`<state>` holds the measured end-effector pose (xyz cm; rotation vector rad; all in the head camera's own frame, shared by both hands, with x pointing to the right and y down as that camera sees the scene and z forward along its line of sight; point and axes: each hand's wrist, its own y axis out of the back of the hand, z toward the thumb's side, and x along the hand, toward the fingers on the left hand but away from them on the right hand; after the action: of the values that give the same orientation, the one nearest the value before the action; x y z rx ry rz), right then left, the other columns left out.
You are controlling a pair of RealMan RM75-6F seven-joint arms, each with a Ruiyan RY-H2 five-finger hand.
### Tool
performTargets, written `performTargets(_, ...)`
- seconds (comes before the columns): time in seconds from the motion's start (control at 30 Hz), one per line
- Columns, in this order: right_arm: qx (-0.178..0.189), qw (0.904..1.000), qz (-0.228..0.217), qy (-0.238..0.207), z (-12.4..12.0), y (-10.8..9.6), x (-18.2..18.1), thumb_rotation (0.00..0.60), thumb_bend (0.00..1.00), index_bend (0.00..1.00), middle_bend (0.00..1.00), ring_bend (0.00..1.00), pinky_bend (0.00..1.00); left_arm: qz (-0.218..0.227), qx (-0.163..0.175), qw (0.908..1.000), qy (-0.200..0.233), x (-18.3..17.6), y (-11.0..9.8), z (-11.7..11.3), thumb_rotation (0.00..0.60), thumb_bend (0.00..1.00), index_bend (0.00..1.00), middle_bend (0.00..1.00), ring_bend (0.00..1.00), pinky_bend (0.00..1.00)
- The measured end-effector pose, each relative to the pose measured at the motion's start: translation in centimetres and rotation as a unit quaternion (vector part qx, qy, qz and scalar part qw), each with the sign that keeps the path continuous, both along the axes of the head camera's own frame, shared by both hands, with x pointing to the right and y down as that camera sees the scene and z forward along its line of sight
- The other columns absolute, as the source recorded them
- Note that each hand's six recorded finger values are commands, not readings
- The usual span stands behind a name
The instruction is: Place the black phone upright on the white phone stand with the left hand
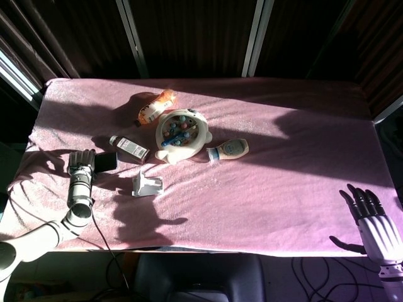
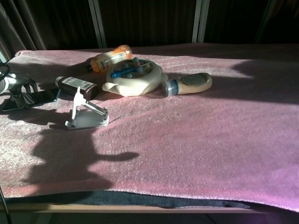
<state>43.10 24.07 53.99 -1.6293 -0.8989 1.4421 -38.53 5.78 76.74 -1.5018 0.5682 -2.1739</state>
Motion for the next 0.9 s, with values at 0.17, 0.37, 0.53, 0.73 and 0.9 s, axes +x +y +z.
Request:
performTargets(0.17,-0.001,1.0,-0.001,0.001,0.1,0.0,-0.1,0.6,0.12,0.0,0.0,0.0,0.0,0.009,0.049,0.9982,0.033,-0.4,-0.3,-1.4,0.6,0.39,0.84,1.0,0.68,0.22)
performTargets(0.37,-0.001,1.0,0.001,0.0,0.1,0.0,-0.1,0.6,0.12,0.0,0.0,0.0,0.0,-0.005,0.11,0.989,0.099,-0.9,-0.2,-3.4,0.6,0.4,0.84,1.0,0.68,0.22)
performTargets(0.53,-0.001,1.0,0.001,0.001,0.1,0.0,0.0,0.6,0.12,0.0,0.0,0.0,0.0,-0.06,0.157,0.969,0.181,-1.3,0.3,-5.1,0.6,0.41,0.84,1.0,0.68,0.22)
performTargets(0.73,-0.002,1.0,0.0,0.003,0.2,0.0,-0.1,0.6,0.12,0.0,0.0,0.0,0.0,-0.139,0.192,0.9252,0.296,-1.4,1.5,-7.3,0.6,0.41,0.85,1.0,0.67,0.21)
performTargets(0.9,-0.005,1.0,-0.006,0.001,0.2,0.3,-0.4,0.6,0.12,0.0,0.0,0.0,0.0,-0.216,0.177,0.861,0.425,0.2,3.6,-9.3,0.6,0.41,0.85,1.0,0.67,0.2)
